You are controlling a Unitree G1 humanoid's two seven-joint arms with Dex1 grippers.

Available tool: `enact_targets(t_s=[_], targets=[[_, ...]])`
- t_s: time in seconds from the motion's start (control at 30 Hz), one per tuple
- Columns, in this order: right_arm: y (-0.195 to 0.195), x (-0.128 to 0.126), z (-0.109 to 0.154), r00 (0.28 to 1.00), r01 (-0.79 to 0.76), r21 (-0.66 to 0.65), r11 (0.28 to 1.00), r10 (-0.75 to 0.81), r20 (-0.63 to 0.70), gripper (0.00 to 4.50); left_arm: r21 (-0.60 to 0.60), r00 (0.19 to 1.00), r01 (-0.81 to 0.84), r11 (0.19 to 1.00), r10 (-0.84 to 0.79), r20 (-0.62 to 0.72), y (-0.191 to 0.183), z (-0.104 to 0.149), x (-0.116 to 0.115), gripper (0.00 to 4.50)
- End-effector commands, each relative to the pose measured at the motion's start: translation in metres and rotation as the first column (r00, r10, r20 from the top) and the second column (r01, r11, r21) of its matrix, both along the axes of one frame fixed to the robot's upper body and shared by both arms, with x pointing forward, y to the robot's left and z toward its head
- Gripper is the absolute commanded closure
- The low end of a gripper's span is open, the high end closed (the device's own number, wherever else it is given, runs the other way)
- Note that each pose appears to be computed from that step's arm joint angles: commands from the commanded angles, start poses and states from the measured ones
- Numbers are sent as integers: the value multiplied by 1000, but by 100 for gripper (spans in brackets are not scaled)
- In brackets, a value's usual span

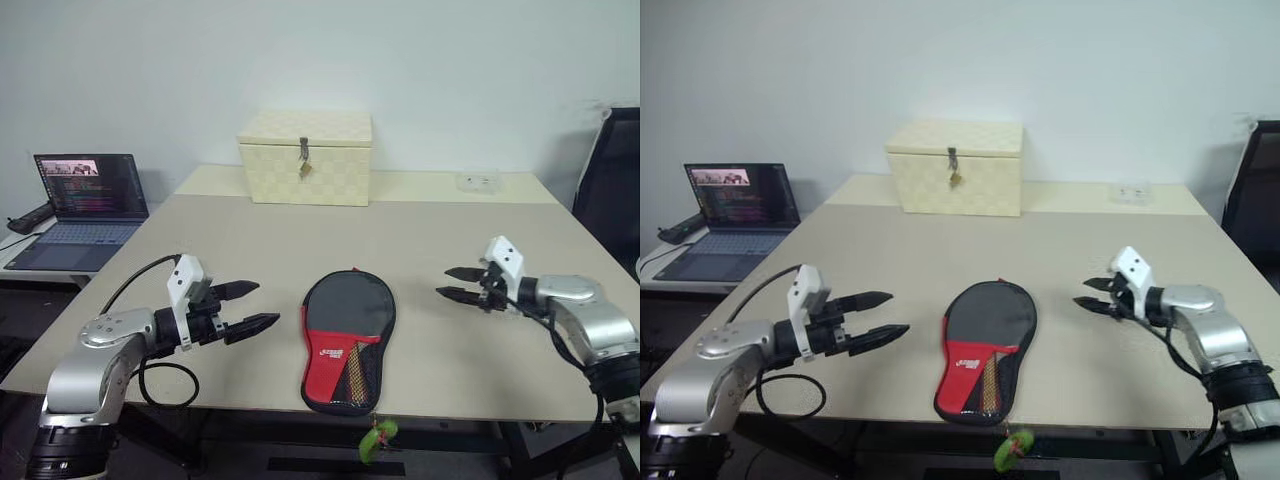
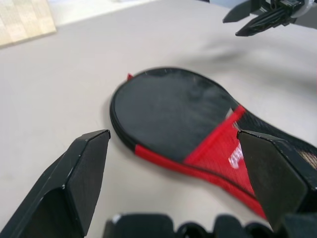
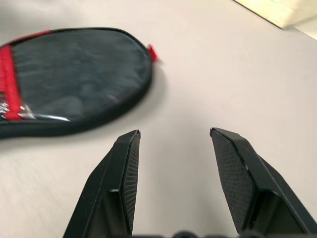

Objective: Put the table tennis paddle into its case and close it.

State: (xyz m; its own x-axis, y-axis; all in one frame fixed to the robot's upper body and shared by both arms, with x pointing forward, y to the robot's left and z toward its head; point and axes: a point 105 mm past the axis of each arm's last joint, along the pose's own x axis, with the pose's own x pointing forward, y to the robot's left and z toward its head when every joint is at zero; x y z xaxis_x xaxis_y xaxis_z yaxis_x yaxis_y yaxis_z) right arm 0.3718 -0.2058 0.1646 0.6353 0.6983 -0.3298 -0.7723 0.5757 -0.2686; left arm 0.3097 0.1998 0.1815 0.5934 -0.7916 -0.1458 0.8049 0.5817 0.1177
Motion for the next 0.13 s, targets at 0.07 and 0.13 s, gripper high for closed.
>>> enact_targets(t_s=[0.07, 0.13], targets=[[0, -28, 3, 995, -90, -34, 995, 88, -55, 206, 16, 1000, 19, 1000, -19, 8, 7, 2, 0, 0], [-5, -36, 1, 991, -110, -56, 992, 105, -87, 206, 14, 1000, 28, 999, -29, 13, 2, 3, 6, 0]])
